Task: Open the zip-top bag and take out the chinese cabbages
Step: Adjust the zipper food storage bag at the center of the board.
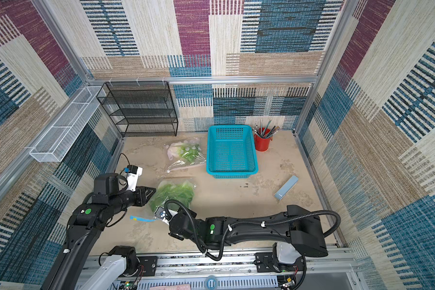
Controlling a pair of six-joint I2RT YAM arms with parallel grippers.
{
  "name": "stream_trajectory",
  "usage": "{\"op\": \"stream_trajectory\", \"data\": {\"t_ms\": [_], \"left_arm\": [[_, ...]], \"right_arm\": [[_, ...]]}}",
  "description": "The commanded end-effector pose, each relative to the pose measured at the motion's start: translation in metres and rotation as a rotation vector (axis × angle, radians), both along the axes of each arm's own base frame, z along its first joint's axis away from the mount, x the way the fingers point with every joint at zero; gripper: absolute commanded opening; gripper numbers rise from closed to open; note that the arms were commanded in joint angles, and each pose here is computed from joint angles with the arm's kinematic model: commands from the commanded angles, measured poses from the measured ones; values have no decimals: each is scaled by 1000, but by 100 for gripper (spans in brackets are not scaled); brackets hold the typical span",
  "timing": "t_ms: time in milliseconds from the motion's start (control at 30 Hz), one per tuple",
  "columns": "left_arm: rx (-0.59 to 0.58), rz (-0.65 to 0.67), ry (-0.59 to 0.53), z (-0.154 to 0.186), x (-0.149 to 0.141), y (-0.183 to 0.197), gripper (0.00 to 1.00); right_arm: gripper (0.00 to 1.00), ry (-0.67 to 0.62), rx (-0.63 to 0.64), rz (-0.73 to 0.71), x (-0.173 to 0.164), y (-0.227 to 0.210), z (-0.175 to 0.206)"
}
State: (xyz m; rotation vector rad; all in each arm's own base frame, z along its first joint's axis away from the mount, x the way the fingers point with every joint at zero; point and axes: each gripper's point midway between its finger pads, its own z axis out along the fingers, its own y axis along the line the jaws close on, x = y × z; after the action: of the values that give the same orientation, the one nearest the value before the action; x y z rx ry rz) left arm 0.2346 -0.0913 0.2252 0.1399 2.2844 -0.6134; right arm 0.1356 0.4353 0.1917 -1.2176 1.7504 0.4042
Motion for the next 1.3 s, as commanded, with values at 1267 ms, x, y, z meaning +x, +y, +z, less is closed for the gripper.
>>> {"op": "stream_trajectory", "data": {"t_ms": [1267], "left_arm": [[143,-170,-114,48,-28,-2,36]], "right_arm": [[0,677,150,259,92,-21,46]]}}
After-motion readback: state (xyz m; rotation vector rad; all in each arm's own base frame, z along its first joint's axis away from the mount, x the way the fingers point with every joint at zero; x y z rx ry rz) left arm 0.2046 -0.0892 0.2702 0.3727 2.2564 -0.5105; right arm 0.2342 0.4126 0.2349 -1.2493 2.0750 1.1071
